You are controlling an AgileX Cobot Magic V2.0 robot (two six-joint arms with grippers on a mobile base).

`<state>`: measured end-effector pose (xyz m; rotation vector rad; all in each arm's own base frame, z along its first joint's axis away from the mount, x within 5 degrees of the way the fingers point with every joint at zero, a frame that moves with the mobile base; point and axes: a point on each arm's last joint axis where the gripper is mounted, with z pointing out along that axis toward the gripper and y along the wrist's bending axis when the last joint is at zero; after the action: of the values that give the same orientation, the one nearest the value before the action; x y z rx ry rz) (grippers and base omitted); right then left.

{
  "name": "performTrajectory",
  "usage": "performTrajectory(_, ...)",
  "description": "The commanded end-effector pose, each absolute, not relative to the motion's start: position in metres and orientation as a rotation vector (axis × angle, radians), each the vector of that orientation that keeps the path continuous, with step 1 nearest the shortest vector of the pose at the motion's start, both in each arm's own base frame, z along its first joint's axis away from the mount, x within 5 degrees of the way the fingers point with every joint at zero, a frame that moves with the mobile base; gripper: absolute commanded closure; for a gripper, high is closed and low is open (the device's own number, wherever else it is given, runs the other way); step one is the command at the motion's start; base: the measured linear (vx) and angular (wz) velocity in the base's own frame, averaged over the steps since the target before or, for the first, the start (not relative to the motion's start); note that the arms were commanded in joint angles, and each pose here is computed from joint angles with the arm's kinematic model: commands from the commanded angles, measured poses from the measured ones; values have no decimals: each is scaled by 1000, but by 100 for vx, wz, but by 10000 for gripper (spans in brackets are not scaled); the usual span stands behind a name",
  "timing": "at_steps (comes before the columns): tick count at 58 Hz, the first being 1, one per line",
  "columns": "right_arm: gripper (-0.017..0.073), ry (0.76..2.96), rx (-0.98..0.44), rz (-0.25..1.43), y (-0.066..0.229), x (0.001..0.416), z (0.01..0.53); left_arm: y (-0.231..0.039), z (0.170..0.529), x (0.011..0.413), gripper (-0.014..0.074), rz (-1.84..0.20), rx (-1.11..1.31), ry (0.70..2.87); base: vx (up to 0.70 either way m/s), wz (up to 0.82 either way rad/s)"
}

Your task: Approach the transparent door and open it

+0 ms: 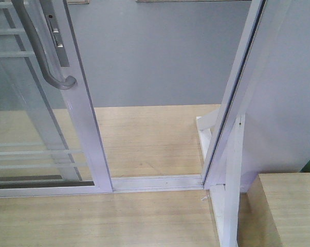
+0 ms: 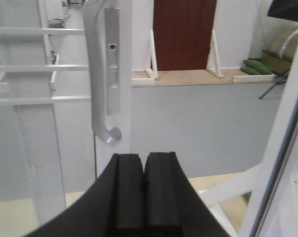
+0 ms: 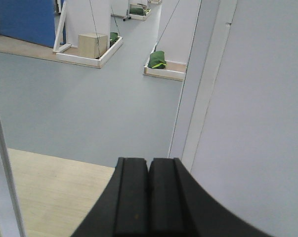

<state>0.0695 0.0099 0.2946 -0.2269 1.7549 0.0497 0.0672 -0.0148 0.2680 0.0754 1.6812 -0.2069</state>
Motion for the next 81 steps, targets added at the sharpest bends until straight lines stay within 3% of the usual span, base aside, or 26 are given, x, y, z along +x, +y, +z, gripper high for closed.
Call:
performTrajectory(1,564,1659,-227,55,11,70,310,-9,286,68,594,-192,-6,1570,0,0)
performTrajectory(20,564,1659,-227,55,11,70,310,-8,277,66,594,-76,89,1586,0,0)
performTrajectory(37,564,1659,-227,55,11,70,310,-5,193,56,594,-110,29,1552,0,0)
performTrajectory(81,564,1660,-227,55,11,70,310,-6,194,56,594,-119,32,1571,0,0)
